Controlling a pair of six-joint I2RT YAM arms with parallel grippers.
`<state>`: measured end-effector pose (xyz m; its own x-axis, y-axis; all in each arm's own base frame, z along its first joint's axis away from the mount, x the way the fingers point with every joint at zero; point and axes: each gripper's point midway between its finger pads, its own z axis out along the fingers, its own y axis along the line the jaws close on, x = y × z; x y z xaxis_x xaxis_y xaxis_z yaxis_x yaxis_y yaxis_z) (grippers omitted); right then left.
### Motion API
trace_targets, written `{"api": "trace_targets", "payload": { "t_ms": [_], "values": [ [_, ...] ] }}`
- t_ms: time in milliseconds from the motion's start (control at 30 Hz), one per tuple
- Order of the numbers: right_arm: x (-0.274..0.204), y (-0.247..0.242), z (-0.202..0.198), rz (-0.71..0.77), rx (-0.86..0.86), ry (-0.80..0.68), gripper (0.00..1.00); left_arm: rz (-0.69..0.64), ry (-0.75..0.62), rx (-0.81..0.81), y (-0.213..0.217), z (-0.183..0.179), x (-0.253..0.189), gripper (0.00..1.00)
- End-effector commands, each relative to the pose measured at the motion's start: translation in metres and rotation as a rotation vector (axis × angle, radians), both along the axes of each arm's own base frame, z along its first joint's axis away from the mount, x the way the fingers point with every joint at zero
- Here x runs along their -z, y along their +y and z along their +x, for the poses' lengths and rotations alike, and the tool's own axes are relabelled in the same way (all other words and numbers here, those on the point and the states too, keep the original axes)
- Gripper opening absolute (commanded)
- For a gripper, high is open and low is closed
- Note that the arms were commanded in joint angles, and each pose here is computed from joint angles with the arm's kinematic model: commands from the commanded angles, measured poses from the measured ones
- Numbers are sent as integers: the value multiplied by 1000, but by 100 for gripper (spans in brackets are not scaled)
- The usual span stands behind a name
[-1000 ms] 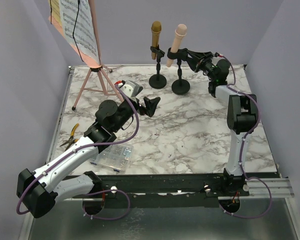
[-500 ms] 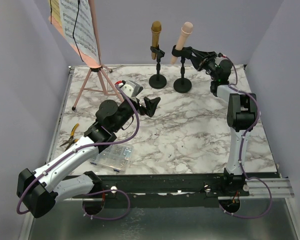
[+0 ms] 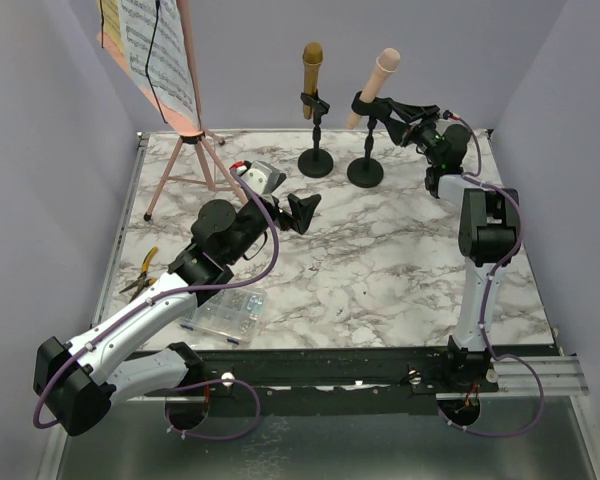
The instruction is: Set up the instrument practice props
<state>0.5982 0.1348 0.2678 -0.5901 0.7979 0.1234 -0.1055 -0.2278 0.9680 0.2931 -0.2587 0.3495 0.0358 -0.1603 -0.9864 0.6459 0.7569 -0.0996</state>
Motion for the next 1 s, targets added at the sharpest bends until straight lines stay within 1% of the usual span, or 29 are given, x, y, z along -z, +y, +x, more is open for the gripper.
{"api": "trace_targets", "payload": {
  "t_ms": [0,100,267,367,400,467,500,533,600,633,667,700,733,800,867,967],
  "values": [
    [-7,-13,-9,-73,26,5,59,3,-2,-4,0,-1,1,96],
    [-4,-21,-16,-123,43,22,69,-1,-6,-2,1,-2,-1,95],
    [10,-43,-35,-275,84,97,86,-4,-6,-3,1,-3,-2,95],
    [26,-62,-56,-398,96,159,92,-7,-7,-5,2,-3,-2,95],
    [25,-70,-65,-457,117,165,94,-8,-6,-6,2,-3,-3,95],
    [32,-85,-84,-622,161,200,98,-15,-10,-6,3,-4,-6,96],
    [39,-92,-95,-732,171,215,98,-17,-12,-7,4,-5,-7,96],
    [43,-96,-109,-809,170,249,98,-20,-14,-11,5,-5,-8,96],
    [50,-109,-138,-1016,180,274,98,-21,-23,-24,8,-5,-12,96],
    [48,-112,-153,-1123,179,260,98,-21,-30,-35,11,-5,-14,96],
    [52,-112,-171,-1196,163,266,98,-24,-40,-51,15,-5,-18,96],
    [45,-111,-189,-1257,160,226,99,-25,-54,-64,20,-6,-23,96],
    [45,-107,-208,-1281,136,201,99,-27,-69,-85,25,-7,-29,97],
    [30,-94,-245,-1306,79,91,99,-40,-95,-138,41,-9,-43,98],
    [5,-82,-279,-1309,58,-6,99,-57,-99,-211,61,-11,-54,98],
    [-46,-75,-322,-1316,139,-166,99,-129,-102,-290,94,-28,-73,99]
  ]
}}
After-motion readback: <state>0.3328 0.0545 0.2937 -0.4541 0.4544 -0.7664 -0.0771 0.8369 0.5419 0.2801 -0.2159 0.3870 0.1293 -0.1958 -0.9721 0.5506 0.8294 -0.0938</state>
